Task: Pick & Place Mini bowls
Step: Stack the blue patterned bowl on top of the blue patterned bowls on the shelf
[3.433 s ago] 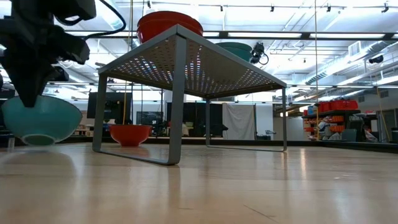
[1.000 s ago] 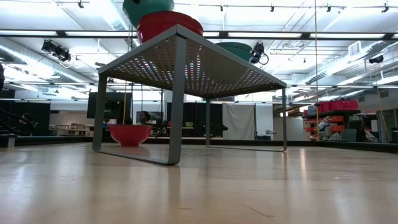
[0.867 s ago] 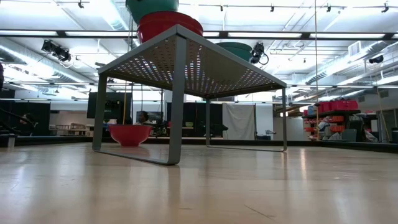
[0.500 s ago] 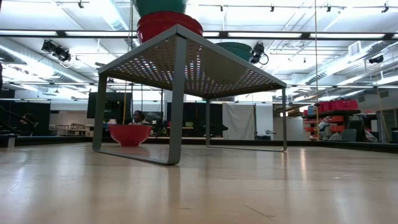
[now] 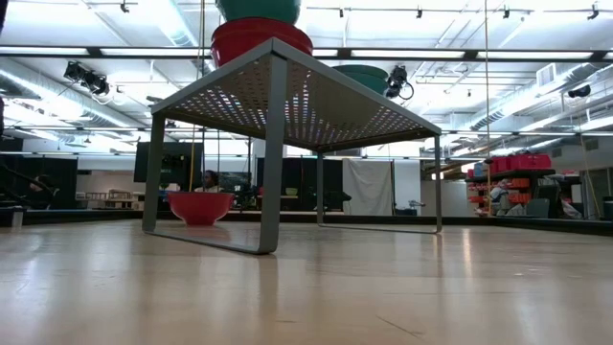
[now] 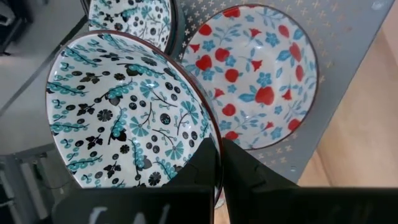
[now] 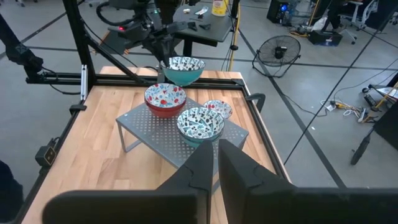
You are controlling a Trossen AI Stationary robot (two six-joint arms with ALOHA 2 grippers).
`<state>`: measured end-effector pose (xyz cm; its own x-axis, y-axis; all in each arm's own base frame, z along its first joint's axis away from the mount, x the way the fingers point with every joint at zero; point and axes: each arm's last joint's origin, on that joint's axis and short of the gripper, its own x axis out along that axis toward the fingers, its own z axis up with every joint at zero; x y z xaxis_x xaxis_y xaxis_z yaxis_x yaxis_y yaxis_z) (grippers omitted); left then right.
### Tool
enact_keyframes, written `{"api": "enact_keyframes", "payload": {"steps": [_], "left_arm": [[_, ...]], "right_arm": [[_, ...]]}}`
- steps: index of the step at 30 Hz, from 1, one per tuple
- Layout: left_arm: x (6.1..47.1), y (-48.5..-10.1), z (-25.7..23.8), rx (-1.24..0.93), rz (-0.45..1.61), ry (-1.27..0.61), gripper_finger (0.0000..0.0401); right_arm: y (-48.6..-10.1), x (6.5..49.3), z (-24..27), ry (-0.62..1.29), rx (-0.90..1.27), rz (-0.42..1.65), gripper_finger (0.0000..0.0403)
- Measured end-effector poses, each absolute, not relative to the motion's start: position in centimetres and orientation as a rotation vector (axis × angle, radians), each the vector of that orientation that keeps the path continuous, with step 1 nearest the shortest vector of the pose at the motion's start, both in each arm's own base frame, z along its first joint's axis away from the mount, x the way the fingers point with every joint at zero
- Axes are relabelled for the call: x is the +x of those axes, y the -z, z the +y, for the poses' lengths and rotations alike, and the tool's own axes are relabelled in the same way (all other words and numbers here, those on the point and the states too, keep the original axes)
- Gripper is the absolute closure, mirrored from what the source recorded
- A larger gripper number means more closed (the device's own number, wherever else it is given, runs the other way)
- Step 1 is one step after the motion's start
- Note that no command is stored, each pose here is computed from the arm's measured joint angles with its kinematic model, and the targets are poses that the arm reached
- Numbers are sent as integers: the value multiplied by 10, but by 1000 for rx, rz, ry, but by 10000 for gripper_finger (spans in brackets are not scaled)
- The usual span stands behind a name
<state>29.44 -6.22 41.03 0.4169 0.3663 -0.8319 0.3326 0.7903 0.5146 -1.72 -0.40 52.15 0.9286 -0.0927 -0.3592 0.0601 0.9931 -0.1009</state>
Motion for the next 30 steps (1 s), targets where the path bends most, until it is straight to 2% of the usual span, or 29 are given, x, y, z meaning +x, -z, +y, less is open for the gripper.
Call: {"api": "enact_keyframes", "payload": {"steps": [10, 21, 30], "left_arm": [[297, -412, -52, 912, 1181, 85, 391], [317, -424, -23, 1135, 1040, 145, 391], [329, -431, 9, 1142, 911, 184, 391]], "right_arm": [[-521, -17, -4, 79, -89, 372, 376], [-521, -17, -4, 79, -89, 373, 376], [-521, -17, -4, 78, -89, 372, 376]]}}
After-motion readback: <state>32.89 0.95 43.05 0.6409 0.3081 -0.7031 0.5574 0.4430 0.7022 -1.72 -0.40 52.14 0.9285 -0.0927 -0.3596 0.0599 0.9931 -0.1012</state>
